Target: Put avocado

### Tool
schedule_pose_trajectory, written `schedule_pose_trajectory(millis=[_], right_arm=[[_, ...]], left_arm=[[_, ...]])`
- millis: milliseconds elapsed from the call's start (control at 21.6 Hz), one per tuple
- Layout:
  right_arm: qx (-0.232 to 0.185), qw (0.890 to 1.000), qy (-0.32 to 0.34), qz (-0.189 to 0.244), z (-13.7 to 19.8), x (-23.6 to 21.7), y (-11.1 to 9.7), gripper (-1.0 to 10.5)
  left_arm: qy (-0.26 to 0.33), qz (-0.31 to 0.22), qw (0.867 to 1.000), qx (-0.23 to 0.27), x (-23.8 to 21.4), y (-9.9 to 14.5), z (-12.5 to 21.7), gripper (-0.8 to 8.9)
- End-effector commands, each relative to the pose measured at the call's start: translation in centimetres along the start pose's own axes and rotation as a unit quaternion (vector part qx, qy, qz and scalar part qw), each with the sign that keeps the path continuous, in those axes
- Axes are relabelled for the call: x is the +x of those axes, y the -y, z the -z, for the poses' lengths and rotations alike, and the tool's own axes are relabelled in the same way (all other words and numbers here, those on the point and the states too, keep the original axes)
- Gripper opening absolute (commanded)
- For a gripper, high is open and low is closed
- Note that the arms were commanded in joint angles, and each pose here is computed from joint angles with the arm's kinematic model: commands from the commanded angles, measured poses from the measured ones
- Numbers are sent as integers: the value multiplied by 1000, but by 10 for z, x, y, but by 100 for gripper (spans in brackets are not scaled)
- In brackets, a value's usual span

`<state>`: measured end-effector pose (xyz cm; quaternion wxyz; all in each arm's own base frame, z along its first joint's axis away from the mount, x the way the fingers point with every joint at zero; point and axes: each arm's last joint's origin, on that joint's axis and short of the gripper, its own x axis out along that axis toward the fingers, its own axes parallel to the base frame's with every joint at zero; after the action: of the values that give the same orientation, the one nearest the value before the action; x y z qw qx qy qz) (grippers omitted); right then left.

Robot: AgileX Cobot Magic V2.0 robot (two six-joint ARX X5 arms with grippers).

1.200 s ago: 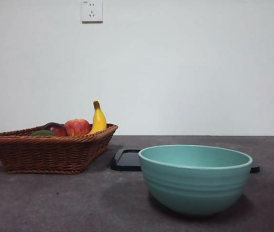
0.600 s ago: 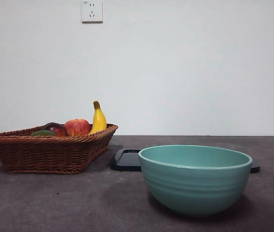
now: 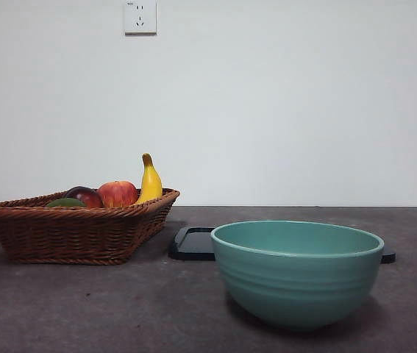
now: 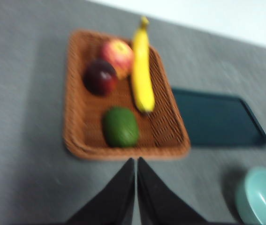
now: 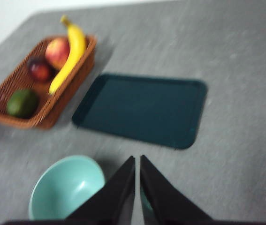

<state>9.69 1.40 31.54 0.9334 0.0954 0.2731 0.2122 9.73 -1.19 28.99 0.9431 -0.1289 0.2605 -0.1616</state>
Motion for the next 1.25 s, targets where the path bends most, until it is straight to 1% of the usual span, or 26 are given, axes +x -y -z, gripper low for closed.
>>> schedule_pose_trajectory(millis=[46, 93, 185, 324, 509, 648, 741, 787, 880, 926, 972, 1065, 1111, 1157, 1250], right_arm=[[-39, 999, -27, -18, -13, -2, -7, 10], [-46, 998, -43, -28, -18, -1, -10, 9], [-59, 994, -76, -50, -23, 3, -15, 9], [-84, 985, -125, -86, -22, 10, -24, 10], [-109, 971, -173, -122, -16, 17, -32, 9], [-119, 967, -178, -135, -15, 18, -36, 10], [-119, 967, -178, -136, -15, 18, -37, 10], [-119, 967, -178, -136, -15, 18, -37, 10], [-117, 968, -178, -135, -15, 18, -37, 21], [-117, 968, -178, -135, -15, 18, -37, 69], [-115, 968, -178, -135, -15, 18, -37, 128], [-111, 968, -179, -134, -15, 18, -37, 283], [-109, 969, -179, -134, -15, 18, -37, 350], [-107, 969, -179, -133, -15, 18, -37, 381], [-107, 969, -179, -133, -15, 18, -37, 388]], left_arm=[[-36, 37, 998, 26, 0, 5, -9, 9], [-57, 50, 997, 28, 1, 6, -12, 9], [-89, 58, 994, 35, 2, 10, -17, 9], [-128, 68, 988, 51, -1, 15, -21, 9], [-154, 81, 983, 66, -3, 19, -17, 9], [-155, 85, 982, 68, -3, 20, -17, 9], [-155, 84, 982, 68, -3, 20, -17, 21], [-155, 84, 982, 66, -3, 20, -17, 61], [-155, 84, 982, 66, -3, 20, -17, 195], [-155, 84, 982, 65, -3, 20, -17, 262], [-155, 84, 982, 64, -3, 20, -17, 305], [-156, 83, 983, 58, -3, 20, -17, 400], [-156, 82, 983, 55, -3, 20, -17, 417], [-156, 82, 983, 53, -3, 20, -17, 416], [-156, 82, 983, 53, -3, 20, -17, 416]])
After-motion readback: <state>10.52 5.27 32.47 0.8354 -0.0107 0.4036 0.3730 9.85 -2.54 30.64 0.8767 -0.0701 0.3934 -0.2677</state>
